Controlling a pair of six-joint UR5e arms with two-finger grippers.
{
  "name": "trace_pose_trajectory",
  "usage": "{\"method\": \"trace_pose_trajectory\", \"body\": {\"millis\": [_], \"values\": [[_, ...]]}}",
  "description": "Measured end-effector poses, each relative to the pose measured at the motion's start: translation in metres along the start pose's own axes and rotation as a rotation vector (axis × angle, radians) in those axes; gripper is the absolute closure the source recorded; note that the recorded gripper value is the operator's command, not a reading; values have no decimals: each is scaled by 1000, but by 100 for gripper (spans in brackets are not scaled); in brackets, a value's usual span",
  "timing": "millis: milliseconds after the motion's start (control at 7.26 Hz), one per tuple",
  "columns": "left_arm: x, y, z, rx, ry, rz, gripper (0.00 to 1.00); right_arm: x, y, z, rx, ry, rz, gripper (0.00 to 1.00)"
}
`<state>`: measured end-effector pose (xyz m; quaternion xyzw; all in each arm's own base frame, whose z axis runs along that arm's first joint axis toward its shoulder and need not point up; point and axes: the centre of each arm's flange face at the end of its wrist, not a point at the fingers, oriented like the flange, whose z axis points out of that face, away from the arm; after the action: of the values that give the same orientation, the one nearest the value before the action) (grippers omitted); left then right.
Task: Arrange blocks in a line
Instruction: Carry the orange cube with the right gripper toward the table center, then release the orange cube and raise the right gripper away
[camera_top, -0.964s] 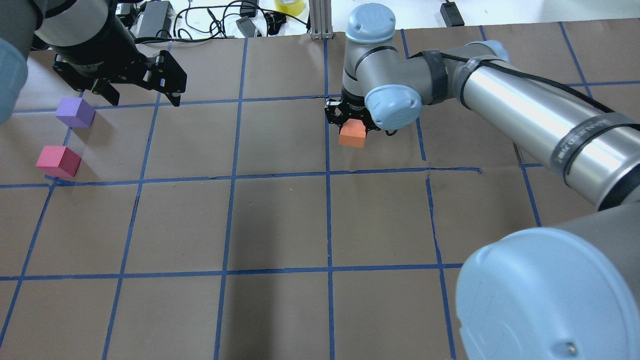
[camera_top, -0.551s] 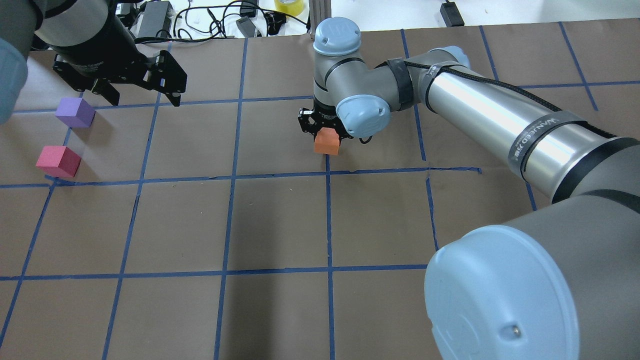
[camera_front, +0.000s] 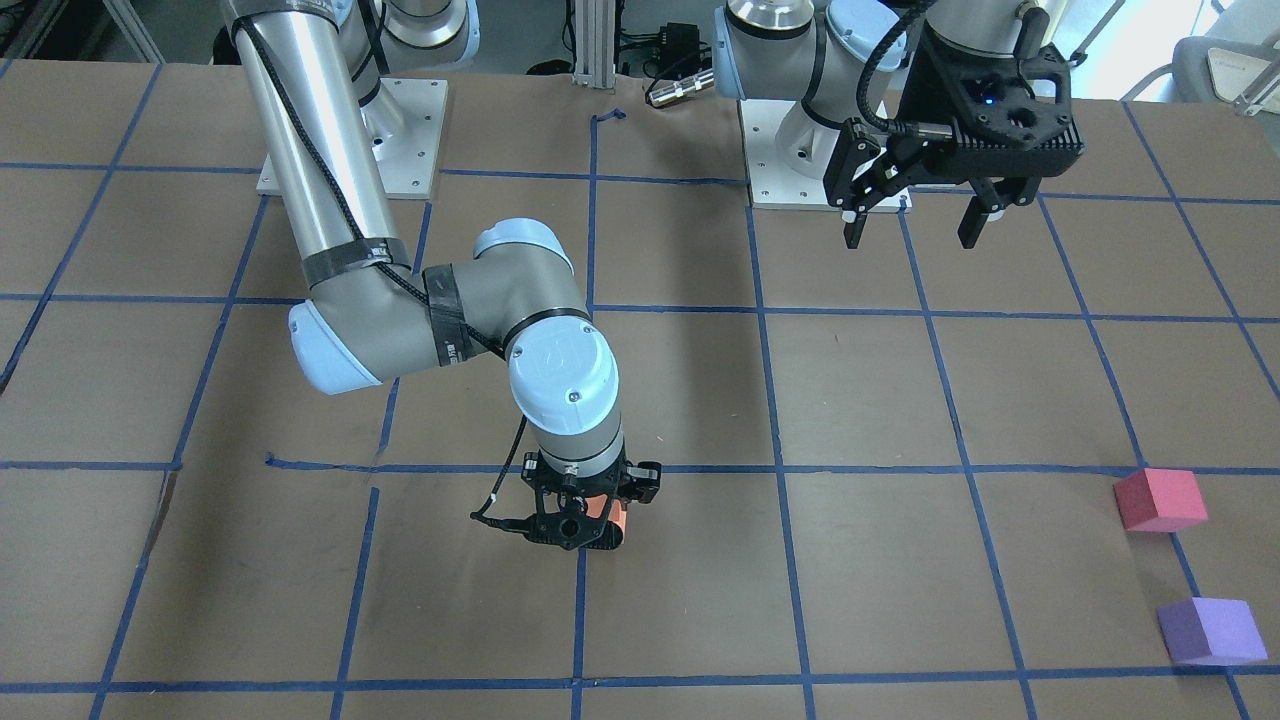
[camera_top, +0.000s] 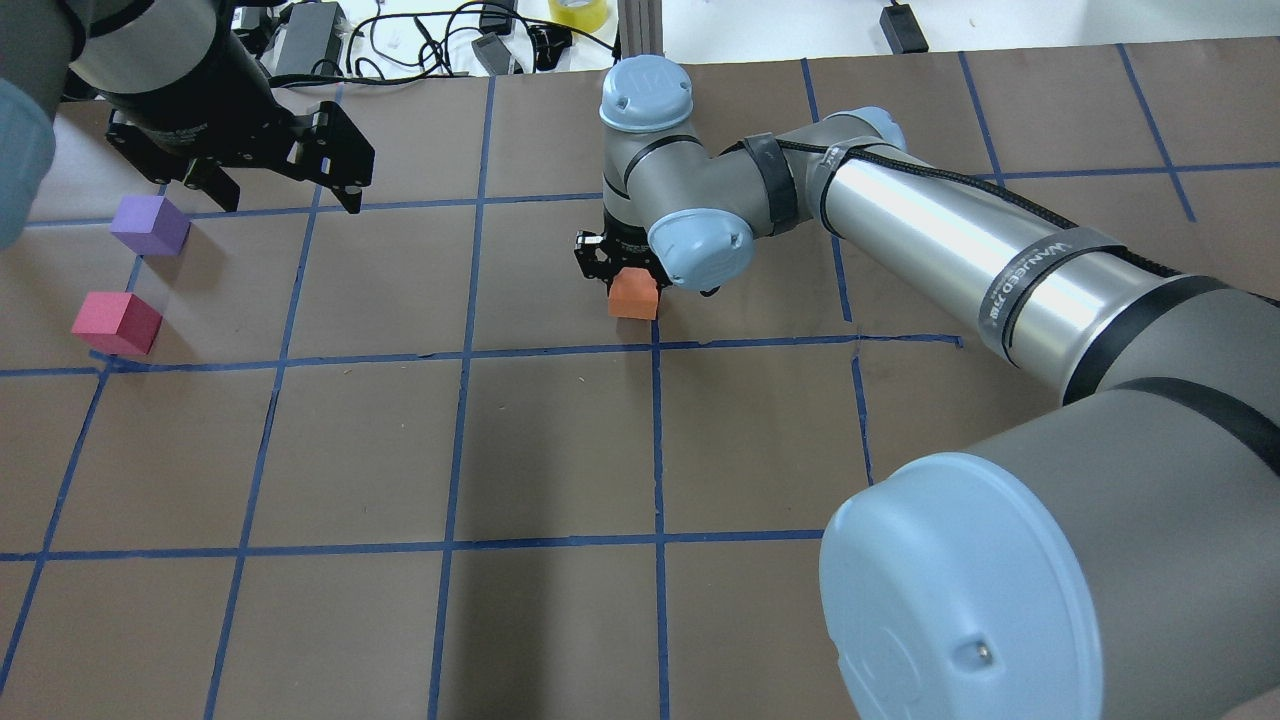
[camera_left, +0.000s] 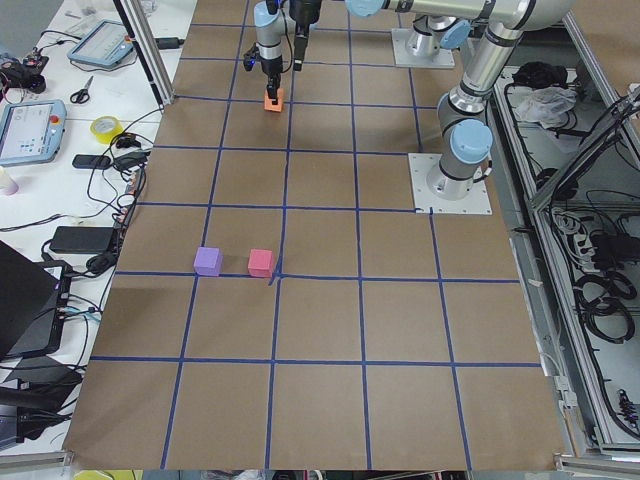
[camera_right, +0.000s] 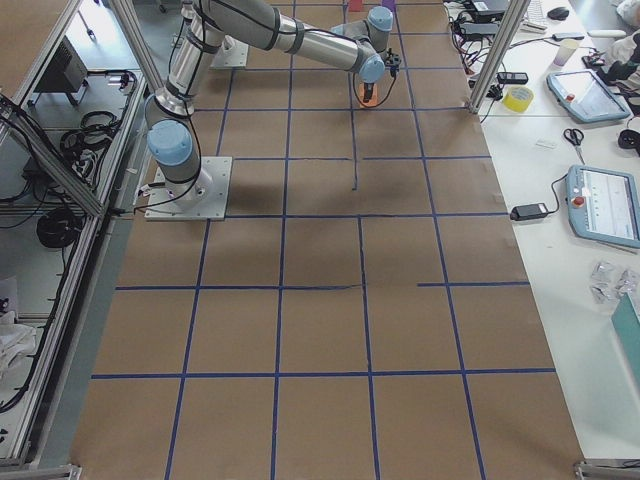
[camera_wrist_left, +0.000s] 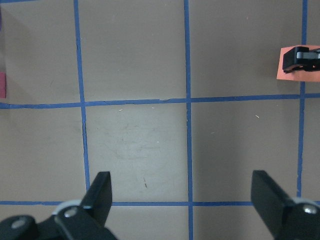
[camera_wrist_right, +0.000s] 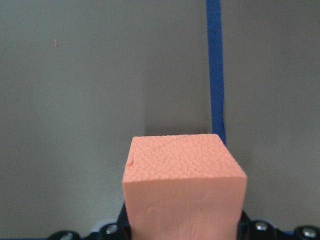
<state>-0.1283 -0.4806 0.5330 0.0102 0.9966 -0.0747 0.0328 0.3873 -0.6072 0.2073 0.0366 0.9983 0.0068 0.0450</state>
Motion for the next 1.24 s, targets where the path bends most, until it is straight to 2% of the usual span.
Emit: {"method": "trace_pose_trajectory", "body": {"millis": [138, 413, 826, 964, 1240], "values": [[0, 0, 0, 1, 2, -1, 0, -5, 2, 2, 6, -3, -14, 1], [0, 0, 0, 0, 4, -1, 0, -12, -1, 0, 58, -27, -54, 0], [0, 0, 1, -5, 1, 3, 0, -13, -1, -13, 84, -37, -61, 0], [0, -1, 3, -10, 1, 4, 0, -7, 0, -37, 93, -35, -55, 0], [3, -9, 16, -30, 4, 4, 0, 21, 10, -121, 132, -19, -28, 0]]}}
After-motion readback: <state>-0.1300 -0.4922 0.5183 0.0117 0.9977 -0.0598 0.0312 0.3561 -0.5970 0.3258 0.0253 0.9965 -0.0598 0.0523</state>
